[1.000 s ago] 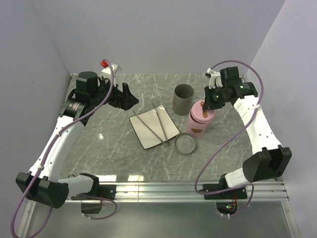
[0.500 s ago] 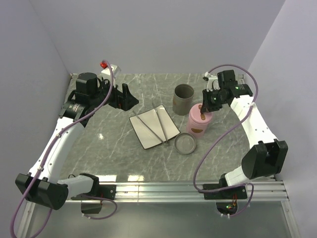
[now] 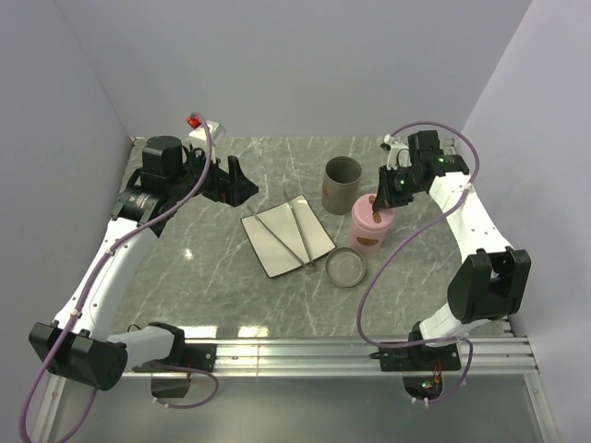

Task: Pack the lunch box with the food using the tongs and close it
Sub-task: Close the box lid on the packing box.

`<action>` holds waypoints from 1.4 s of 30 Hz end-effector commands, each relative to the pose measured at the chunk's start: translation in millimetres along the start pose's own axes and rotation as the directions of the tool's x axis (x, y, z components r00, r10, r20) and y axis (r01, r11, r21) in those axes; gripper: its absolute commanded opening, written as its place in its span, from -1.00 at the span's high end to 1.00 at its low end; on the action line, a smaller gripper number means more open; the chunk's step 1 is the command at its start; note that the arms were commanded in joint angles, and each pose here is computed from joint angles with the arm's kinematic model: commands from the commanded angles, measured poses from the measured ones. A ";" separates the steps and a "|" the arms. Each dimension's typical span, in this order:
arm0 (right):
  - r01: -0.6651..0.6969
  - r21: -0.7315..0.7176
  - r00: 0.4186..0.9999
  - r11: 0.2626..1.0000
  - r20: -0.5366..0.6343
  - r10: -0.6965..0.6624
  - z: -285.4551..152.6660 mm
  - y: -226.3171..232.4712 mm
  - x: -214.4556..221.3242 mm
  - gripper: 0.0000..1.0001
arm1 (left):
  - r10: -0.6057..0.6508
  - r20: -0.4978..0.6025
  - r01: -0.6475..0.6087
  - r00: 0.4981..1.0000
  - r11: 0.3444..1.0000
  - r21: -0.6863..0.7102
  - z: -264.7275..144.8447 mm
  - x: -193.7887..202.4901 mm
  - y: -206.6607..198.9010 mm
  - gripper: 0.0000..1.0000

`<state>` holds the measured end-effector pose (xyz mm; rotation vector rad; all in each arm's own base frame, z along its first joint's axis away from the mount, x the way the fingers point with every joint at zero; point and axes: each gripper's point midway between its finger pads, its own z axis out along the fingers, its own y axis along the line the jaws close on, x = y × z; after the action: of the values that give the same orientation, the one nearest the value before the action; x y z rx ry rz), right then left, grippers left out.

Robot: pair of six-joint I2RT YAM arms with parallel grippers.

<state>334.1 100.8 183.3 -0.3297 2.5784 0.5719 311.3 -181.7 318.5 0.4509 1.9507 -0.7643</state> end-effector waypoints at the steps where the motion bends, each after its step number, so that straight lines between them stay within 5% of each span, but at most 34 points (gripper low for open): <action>1: 0.000 -0.017 1.000 1.000 0.009 0.000 5.5 -3.8 -1.7 1.00 | 0.031 0.065 -0.031 0.997 1.000 -0.001 -6.1 -14.6 -3.5 -0.99; 7: -0.009 -0.046 0.999 0.999 -0.032 0.008 9.8 -2.9 6.3 1.00 | 0.045 0.071 -0.045 0.996 0.999 0.005 -7.2 -15.8 -4.9 -0.99; 15: 0.012 -0.034 1.000 0.999 -0.003 -0.012 -9.8 2.9 -5.4 0.42 | 0.063 0.086 -0.064 0.994 0.998 0.003 -8.0 -25.5 -5.9 -0.99; 26: 0.041 0.039 0.998 0.998 0.036 -0.043 -29.3 -1.8 -21.2 0.10 | 0.073 0.096 -0.075 0.993 0.997 0.012 -10.6 -28.4 -9.1 -0.99; 29: 0.078 0.083 0.995 0.994 0.053 -0.082 -39.5 -6.1 -23.2 -0.14 | 0.082 0.104 -0.084 0.991 0.996 0.013 -12.9 -29.1 -10.3 -0.99; 33: 0.262 0.138 0.949 0.955 0.145 -0.281 -77.1 1.6 -27.8 -0.94 | 0.091 0.105 -0.097 0.990 0.994 0.051 -15.3 -26.7 -17.8 -0.99; 42: 0.601 0.112 0.761 0.791 0.221 -0.610 -129.9 47.4 0.6 -0.99 | 0.114 0.089 -0.128 0.990 0.975 0.180 -13.4 -21.9 -37.0 -0.99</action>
<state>291.1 75.9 290.4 -0.7590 2.1909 0.3057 297.3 -193.1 335.2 0.5678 1.8575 -0.8387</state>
